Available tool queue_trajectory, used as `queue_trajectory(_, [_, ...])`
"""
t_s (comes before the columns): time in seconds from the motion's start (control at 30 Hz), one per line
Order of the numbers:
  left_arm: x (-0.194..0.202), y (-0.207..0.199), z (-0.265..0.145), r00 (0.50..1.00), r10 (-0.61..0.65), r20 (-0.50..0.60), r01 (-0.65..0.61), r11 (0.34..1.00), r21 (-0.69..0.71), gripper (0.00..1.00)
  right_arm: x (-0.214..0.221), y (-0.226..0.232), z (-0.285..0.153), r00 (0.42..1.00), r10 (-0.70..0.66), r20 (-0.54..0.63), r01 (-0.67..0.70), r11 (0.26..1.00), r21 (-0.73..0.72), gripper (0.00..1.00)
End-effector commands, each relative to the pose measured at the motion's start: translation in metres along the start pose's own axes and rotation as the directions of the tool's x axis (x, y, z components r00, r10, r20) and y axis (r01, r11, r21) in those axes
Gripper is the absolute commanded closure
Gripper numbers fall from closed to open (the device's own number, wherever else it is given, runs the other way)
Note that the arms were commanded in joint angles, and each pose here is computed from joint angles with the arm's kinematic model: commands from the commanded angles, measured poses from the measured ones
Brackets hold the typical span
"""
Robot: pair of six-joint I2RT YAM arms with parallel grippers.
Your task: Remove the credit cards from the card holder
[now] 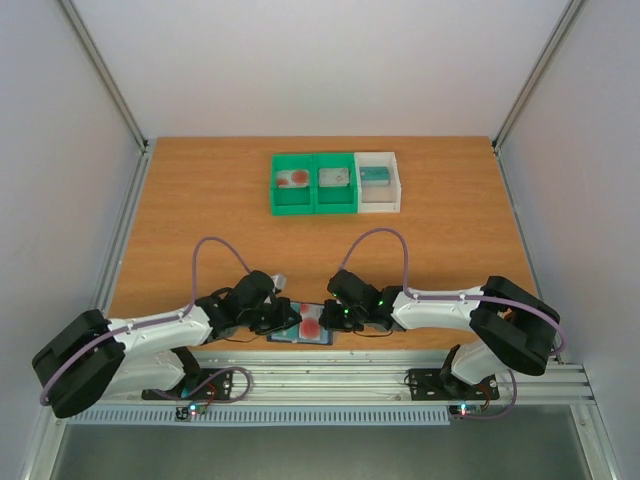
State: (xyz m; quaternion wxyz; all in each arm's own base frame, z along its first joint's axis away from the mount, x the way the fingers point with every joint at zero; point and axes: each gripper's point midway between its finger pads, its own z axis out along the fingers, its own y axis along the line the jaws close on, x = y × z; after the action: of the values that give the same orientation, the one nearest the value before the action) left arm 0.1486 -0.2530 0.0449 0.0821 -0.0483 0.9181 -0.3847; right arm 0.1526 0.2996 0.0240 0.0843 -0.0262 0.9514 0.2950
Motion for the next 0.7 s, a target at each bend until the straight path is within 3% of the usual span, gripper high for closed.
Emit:
queue_trajectory(0.0, [-0.007,-0.002,-0.005,0.999,0.023,0.036,-0.024,1.000,0.009,1.00,0.016,-0.044,0.004,0.998,0.044,-0.046,-0.037,0.987,0.156,0.90])
queue_trajectory(0.27, [-0.004,0.016,-0.011,0.999,0.011,0.036,-0.009,0.998,-0.065,1.00,0.015,-0.043,0.003,0.998,0.042,-0.042,-0.035,0.987,0.154,0.90])
queue_trajectory(0.47, [-0.005,0.010,-0.018,0.999,0.016,0.051,-0.014,0.999,-0.030,0.99,0.012,-0.037,0.000,0.999,0.029,-0.040,-0.023,0.989,0.146,0.90])
queue_trajectory(0.67, [-0.003,0.004,-0.017,0.999,0.023,0.037,-0.023,1.000,-0.002,1.00,0.006,-0.003,-0.014,0.999,0.007,-0.032,-0.006,1.000,0.022,0.86])
